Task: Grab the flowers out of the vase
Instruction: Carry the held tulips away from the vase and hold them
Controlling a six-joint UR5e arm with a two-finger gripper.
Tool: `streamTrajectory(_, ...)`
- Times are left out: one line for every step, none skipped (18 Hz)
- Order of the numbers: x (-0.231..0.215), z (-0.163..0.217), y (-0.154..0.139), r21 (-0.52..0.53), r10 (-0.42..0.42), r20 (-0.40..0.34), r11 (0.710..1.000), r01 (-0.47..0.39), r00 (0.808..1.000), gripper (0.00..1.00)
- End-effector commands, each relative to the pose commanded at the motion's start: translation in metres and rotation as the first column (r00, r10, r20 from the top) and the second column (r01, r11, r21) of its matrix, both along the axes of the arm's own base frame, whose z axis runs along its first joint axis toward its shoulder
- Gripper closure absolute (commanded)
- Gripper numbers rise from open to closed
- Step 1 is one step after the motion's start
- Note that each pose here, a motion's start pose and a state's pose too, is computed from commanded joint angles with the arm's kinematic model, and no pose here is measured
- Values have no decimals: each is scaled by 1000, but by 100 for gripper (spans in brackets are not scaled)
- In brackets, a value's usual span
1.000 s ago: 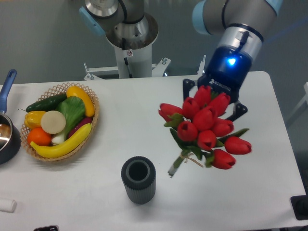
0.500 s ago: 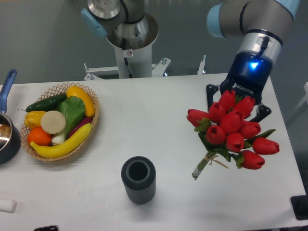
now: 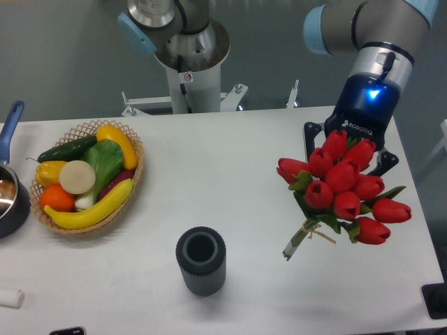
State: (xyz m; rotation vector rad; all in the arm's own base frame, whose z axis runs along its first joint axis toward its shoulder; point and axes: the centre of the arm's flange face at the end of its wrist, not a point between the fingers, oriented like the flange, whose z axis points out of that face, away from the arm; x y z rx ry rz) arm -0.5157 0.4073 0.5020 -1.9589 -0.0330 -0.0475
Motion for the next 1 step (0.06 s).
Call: streamTrajectory(1,0,1,0,-2,0,1000,2,1000,67)
